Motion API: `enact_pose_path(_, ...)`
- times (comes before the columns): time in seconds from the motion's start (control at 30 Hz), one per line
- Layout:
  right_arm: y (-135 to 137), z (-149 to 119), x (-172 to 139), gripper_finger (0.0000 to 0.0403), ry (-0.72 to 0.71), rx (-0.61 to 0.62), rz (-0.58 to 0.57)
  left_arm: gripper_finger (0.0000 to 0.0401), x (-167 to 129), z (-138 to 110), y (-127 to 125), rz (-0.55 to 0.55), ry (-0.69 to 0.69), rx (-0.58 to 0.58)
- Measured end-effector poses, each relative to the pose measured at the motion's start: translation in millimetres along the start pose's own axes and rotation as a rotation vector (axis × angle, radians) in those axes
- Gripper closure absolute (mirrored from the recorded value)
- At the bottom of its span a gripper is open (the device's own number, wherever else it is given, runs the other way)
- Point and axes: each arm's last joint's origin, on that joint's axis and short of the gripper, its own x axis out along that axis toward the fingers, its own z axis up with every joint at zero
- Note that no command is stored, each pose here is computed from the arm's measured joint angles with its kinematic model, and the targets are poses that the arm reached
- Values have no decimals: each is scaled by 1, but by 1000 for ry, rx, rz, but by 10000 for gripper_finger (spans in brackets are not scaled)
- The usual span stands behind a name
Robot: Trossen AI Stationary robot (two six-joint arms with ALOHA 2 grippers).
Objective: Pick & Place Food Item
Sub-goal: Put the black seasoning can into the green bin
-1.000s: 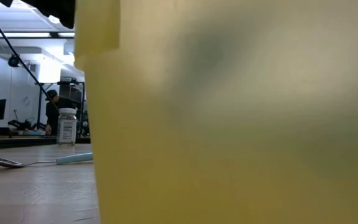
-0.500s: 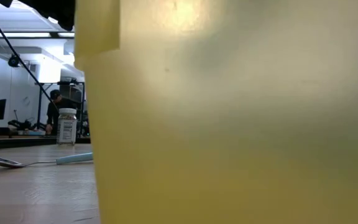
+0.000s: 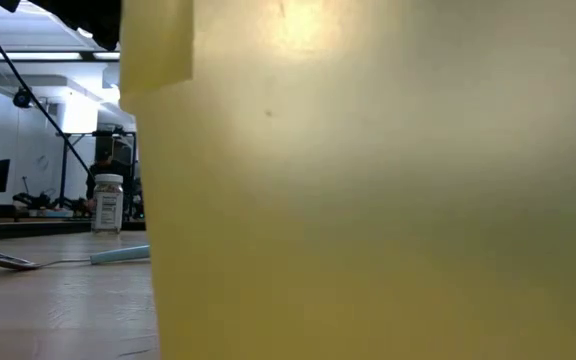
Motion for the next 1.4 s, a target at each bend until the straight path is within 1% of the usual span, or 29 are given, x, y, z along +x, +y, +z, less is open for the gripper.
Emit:
enact_pose_path(0.17,37,-20,0,284,16,102,-55,63,0,0,0,0,0,0)
enact_pose_path(0.27,58,-37,2,272,17,158,-87,63,0,0,0,0,0,0)
enact_pose_path(0.33,70,-48,4,271,4,202,-108,63,0,0,0,0,0,0)
enact_pose_path(0.43,88,-65,6,283,-35,277,-132,63,0,0,0,0,0,0)
enact_pose_path(0.57,104,-86,9,285,-87,368,-148,63,0,0,0,0,0,0)
enact_pose_path(0.67,109,-99,11,283,-98,416,-160,63,0,0,0,0,0,0)
enact_pose_path(0.8,109,-111,17,266,-85,476,-176,63,0,0,0,0,0,0)
enact_pose_path(0.87,108,-115,19,269,-82,499,-178,63,0,0,0,0,0,0)
enact_pose_path(1.0,108,-119,23,286,-83,549,-157,63,0,0,0,0,0,-1)
enact_pose_path(1.2,110,-123,30,285,-77,597,-105,63,0,0,0,0,0,-1)
enact_pose_path(1.3,111,-126,35,274,-81,623,-67,63,0,0,0,0,0,-1)
enact_pose_path(1.4,110,-132,42,273,-72,634,-68,63,0,0,0,0,0,-1)
